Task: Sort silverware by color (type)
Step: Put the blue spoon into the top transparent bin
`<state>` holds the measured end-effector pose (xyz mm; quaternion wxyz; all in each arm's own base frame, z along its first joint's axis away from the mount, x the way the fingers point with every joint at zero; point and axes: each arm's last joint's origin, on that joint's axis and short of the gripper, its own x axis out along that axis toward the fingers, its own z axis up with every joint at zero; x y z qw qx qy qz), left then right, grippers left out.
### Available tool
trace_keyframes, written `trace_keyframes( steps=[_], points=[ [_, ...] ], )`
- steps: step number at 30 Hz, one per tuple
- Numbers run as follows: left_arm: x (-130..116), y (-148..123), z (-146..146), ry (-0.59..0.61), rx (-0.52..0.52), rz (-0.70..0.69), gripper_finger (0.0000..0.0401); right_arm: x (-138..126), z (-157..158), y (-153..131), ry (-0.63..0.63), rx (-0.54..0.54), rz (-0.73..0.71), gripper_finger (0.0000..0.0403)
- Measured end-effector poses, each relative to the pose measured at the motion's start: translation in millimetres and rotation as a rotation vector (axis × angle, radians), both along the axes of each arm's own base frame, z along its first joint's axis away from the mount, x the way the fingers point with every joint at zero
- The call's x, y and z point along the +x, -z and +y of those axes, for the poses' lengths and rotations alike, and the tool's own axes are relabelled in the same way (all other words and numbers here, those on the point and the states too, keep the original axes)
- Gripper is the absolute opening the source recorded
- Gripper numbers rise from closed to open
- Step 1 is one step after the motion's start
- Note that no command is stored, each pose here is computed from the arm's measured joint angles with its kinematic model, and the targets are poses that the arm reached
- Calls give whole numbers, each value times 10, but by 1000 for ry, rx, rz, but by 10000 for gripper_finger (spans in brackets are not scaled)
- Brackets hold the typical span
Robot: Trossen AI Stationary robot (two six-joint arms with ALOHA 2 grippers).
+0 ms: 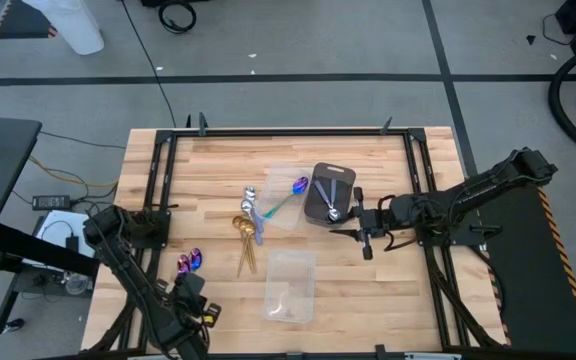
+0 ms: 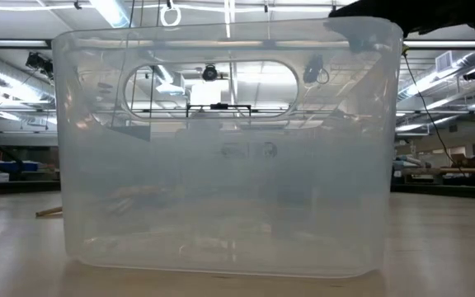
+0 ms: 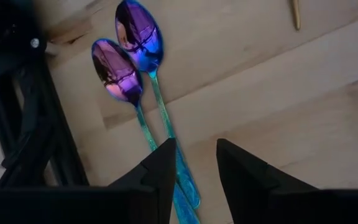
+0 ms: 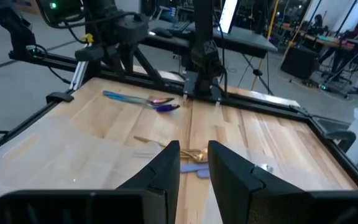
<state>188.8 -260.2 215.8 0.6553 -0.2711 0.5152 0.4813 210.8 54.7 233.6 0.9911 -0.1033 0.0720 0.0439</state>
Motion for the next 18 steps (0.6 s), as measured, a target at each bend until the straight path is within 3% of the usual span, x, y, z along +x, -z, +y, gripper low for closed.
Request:
trace_keyframes(
  steps=[6, 18],
  points=[
    [39, 210, 127, -13, -19, 58, 121, 0, 0, -1, -1, -7, -1, 93],
    [-186, 149, 396, -69, -110, -31, 121, -5, 12, 22, -43, 0, 24, 93]
  ],
)
